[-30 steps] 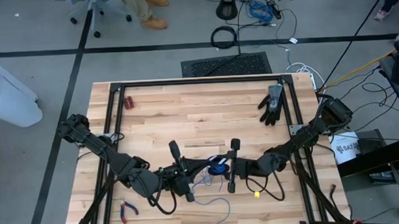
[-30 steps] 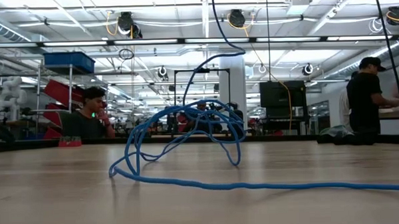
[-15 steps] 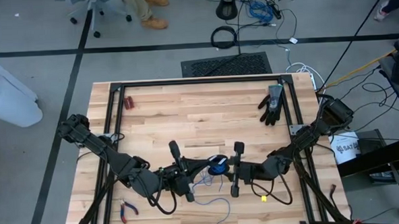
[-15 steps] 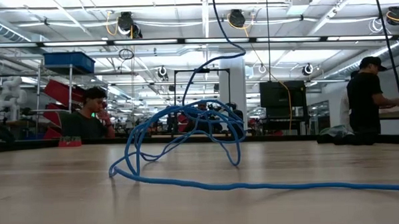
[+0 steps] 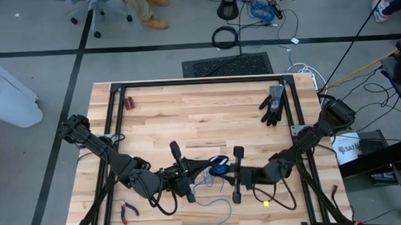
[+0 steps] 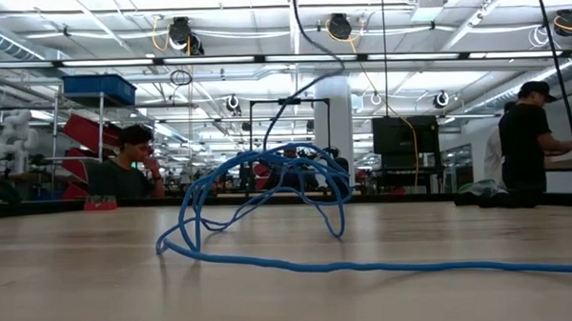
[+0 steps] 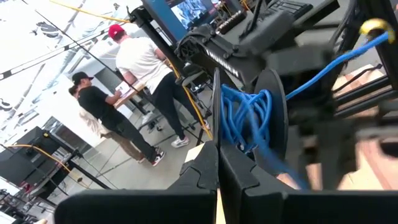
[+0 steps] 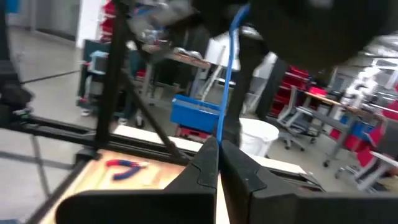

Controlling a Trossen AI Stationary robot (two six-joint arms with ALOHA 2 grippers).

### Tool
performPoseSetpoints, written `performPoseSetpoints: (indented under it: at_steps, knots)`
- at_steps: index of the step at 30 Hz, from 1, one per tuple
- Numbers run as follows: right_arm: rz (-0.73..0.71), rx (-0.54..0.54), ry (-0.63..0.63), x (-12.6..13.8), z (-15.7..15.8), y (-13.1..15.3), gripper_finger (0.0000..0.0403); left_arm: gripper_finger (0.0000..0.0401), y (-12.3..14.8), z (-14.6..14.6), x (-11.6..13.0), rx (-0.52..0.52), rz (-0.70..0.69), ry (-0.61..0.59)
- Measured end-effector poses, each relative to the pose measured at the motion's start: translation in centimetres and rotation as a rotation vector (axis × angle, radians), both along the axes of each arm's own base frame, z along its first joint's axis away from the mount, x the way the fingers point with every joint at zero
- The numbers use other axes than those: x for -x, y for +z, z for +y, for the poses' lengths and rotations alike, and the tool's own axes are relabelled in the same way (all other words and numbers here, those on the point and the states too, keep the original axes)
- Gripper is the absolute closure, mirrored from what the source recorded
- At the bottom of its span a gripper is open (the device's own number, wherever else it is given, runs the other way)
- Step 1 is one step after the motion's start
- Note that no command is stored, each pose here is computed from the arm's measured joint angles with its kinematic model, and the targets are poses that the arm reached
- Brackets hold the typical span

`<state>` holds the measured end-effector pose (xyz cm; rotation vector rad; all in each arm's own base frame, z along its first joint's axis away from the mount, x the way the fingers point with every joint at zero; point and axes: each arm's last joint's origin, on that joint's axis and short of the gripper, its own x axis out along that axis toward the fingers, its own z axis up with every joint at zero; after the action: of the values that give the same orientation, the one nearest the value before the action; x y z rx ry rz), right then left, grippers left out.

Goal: Coil cords
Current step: Uncoil the blue wire from the spool

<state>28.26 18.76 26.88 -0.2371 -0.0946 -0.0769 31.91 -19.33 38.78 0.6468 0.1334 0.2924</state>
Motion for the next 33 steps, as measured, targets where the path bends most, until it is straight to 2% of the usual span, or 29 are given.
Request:
performPoseSetpoints:
  at_steps: [6,9,14,19,25,30,33]
  knots:
    - [0.061,0.088,0.054,-0.7,3.6,2.5,0.0402,0.0401,0.0,0.2,0.0,-0.005,0.002,0.047]
    - [0.112,0.167,0.009,-0.6,5.5,3.9,0.0402,0.0401,-0.2,0.3,0.1,-0.022,0.022,0.079]
    - [0.231,0.296,-0.193,0.9,7.2,6.0,0.0403,0.0401,-0.2,-0.3,0.8,-0.062,0.026,0.191]
    - [0.257,0.370,-0.419,2.6,7.7,6.7,0.0403,0.0401,-0.1,-0.7,1.7,-0.104,0.038,0.358]
    - [0.297,0.459,-0.558,3.2,7.3,6.0,0.0403,0.0401,-0.1,-1.7,2.3,-0.130,0.050,0.310]
    - [0.324,0.484,-0.604,3.0,6.1,4.7,0.0403,0.0401,-0.1,-3.6,3.2,-0.164,0.059,0.104]
    - [0.337,0.466,-0.621,2.9,5.1,3.8,0.0403,0.0401,0.1,-4.4,4.0,-0.164,0.051,0.022]
